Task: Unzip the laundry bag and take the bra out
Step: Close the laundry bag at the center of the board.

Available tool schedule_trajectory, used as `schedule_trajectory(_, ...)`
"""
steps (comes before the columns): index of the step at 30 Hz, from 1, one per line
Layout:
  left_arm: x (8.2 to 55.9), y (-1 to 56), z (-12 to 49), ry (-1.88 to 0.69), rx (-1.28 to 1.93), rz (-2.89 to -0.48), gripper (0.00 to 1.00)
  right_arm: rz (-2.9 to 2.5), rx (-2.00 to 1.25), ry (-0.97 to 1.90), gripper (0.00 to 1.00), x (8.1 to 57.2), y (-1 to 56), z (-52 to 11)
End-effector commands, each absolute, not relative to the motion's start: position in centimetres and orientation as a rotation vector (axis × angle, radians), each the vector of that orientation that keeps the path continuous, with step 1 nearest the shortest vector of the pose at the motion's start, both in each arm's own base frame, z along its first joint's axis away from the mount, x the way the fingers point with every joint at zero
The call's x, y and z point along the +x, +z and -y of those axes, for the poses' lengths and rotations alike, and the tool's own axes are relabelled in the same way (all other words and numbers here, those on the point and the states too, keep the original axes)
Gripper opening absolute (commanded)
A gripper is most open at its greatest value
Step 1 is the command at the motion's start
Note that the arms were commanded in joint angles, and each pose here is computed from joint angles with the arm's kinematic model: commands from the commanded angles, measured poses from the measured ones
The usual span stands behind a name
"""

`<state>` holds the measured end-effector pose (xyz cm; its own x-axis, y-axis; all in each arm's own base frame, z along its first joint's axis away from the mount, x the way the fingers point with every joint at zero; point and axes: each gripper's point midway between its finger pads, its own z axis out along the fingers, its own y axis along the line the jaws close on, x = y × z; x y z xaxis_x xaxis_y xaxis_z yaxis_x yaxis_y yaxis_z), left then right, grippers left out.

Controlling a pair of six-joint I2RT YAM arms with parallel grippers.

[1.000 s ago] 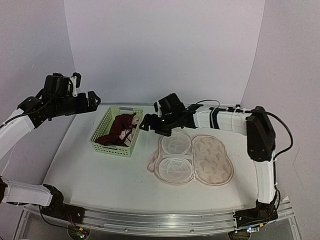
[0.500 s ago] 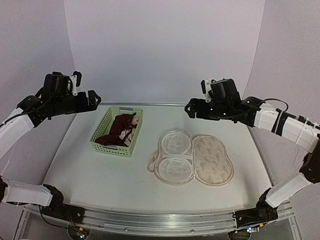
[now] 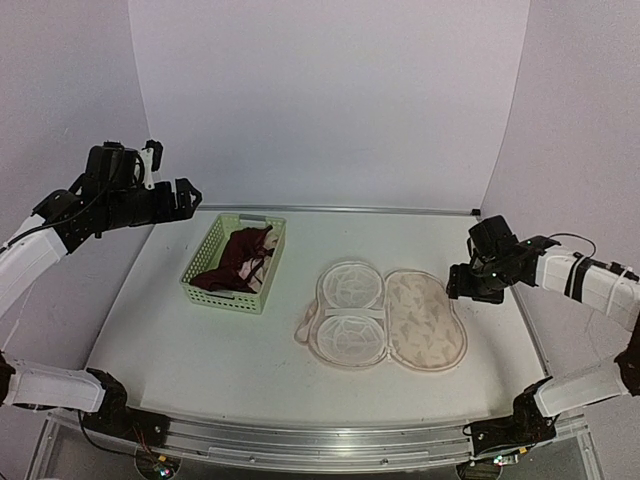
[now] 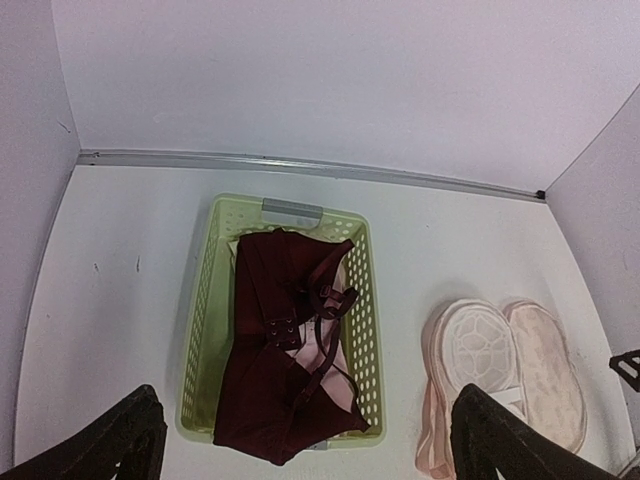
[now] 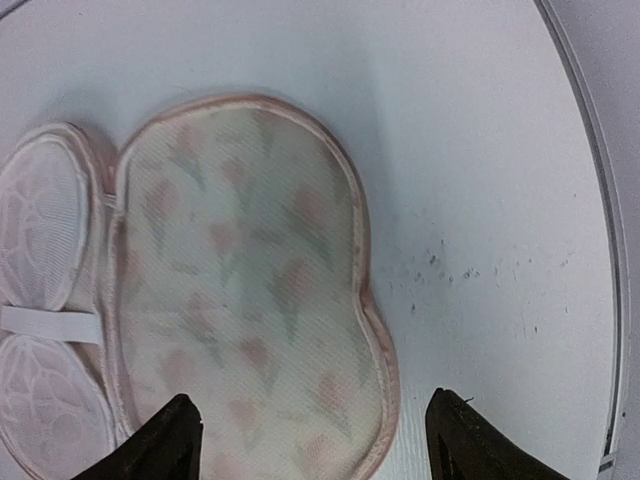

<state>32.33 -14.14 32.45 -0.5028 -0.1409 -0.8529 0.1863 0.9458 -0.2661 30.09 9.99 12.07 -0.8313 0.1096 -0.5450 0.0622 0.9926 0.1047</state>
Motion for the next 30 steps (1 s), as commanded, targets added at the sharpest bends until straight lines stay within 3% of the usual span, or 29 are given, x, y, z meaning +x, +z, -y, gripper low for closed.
schedule_trajectory(1, 32.5, 34.6, 14.2, -0.412, 0.038, -2.000, 0.99, -2.631, 0.215, 0.135, 0.76, 29.0, 9.8, -8.8)
schedule_trajectory(11, 32.3, 34.1, 14.1, -0.407, 0.037, -2.005, 0.99, -2.746, 0.259, 0.142, 0.58, 30.7, 5.2, -8.4)
schedule_trajectory(30, 32.3, 34.1, 13.8, -0.387, 0.036, -2.002, 0.99, -2.797, 0.286, 0.185, 0.44, 34.9, 1.7, -7.9)
